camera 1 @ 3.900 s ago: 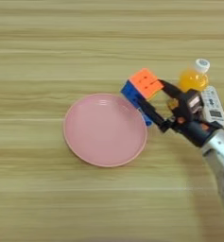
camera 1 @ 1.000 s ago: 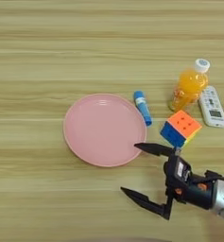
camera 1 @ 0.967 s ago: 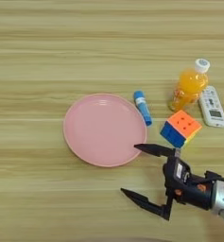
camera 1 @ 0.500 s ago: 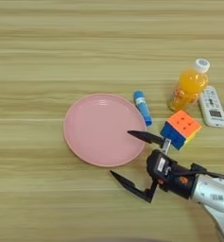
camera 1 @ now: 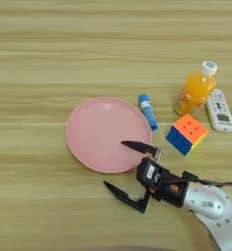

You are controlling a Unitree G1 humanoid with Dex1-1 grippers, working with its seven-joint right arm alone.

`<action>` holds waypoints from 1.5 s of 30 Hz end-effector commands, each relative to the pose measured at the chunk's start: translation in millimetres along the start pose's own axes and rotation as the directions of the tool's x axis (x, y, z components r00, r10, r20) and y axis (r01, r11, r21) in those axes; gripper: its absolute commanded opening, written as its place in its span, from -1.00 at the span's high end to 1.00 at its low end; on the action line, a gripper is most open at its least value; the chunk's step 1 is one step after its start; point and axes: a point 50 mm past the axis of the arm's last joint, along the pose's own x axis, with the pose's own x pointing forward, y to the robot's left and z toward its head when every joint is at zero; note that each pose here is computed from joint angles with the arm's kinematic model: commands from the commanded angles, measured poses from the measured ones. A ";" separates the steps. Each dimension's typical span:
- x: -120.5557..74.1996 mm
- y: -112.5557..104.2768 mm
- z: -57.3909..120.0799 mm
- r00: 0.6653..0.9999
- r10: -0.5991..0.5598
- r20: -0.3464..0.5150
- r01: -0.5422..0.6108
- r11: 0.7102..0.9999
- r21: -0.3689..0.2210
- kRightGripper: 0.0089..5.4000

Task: Move the objects on the table

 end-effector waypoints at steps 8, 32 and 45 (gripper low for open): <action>8.6 -5.6 13.5 1.000 -0.005 0.008 0.004 0.995 0.099 -0.99; -5.0 13.9 34.8 0.951 0.307 0.033 -0.308 0.946 0.095 -0.99; -16.7 13.1 28.2 0.888 0.452 -0.086 -0.449 0.892 0.052 -0.99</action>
